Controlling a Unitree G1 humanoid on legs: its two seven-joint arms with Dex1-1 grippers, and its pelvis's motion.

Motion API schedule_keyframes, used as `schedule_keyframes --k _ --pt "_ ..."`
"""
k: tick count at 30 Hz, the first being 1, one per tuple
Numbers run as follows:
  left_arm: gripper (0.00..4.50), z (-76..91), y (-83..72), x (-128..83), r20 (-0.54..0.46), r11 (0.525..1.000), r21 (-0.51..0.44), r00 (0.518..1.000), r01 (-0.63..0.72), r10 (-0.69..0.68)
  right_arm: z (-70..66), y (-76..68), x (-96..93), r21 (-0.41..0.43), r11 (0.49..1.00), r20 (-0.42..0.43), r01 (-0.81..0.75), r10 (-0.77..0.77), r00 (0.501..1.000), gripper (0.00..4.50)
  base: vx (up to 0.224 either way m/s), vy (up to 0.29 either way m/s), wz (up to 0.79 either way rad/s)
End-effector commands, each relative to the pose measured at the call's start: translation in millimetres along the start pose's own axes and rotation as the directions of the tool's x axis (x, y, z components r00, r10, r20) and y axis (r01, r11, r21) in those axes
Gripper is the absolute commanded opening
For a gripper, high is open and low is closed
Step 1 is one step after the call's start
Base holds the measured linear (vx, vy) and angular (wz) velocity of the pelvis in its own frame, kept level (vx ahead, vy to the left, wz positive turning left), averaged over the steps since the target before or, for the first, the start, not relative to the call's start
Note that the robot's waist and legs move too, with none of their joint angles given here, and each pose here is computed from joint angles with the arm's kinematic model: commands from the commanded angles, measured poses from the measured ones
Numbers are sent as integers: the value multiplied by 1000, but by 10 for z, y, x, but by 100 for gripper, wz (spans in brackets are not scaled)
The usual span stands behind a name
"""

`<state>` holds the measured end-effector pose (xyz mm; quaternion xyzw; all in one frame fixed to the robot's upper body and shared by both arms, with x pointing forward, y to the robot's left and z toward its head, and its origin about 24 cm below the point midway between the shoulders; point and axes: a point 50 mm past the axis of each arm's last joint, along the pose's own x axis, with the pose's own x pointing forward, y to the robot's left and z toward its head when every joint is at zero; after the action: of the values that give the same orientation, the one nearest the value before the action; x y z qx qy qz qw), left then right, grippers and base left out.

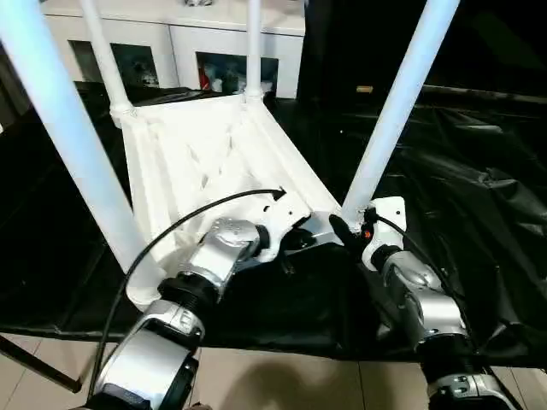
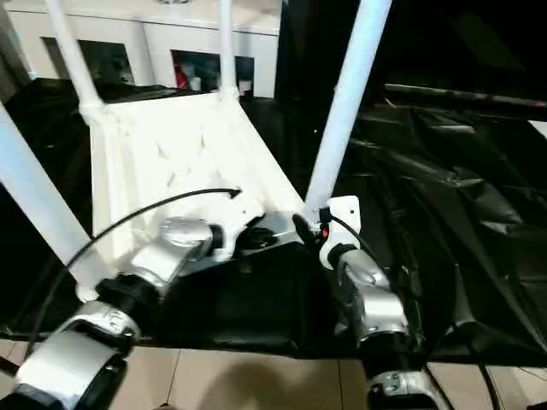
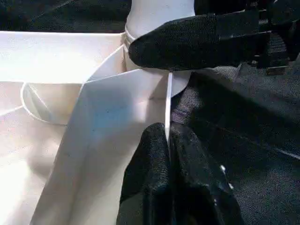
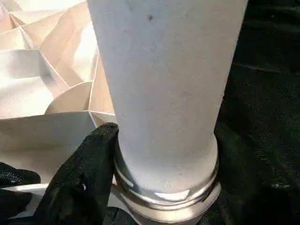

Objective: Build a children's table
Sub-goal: Rotate leg to tighten

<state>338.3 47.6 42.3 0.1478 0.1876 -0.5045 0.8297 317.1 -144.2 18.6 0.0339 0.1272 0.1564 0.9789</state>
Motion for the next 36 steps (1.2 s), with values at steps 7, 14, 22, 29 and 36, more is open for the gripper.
schedule_keyframes --k 7,14,22,29,36 --pt "0 -208 -53 -34 -49 996 -50 995 80 -82 53 118 -32 -74 956 -37 -282 280 959 388 0 0 0" --pt "0 -365 31 -322 -104 969 -70 964 239 -245 127 -60 -223 -168 829 -166 -534 510 844 392 0 0 0" --pt "0 -506 89 -612 -155 938 -89 925 336 -346 172 -158 -323 -153 762 -206 -629 598 775 366 0 0 0" --pt "0 -536 84 -677 -163 931 -100 917 351 -363 145 -122 -333 -134 732 -217 -668 636 741 317 0 0 0" --pt "0 -514 59 -644 -148 931 -97 920 353 -364 109 -99 -307 -120 761 -184 -638 614 767 273 0 0 0"
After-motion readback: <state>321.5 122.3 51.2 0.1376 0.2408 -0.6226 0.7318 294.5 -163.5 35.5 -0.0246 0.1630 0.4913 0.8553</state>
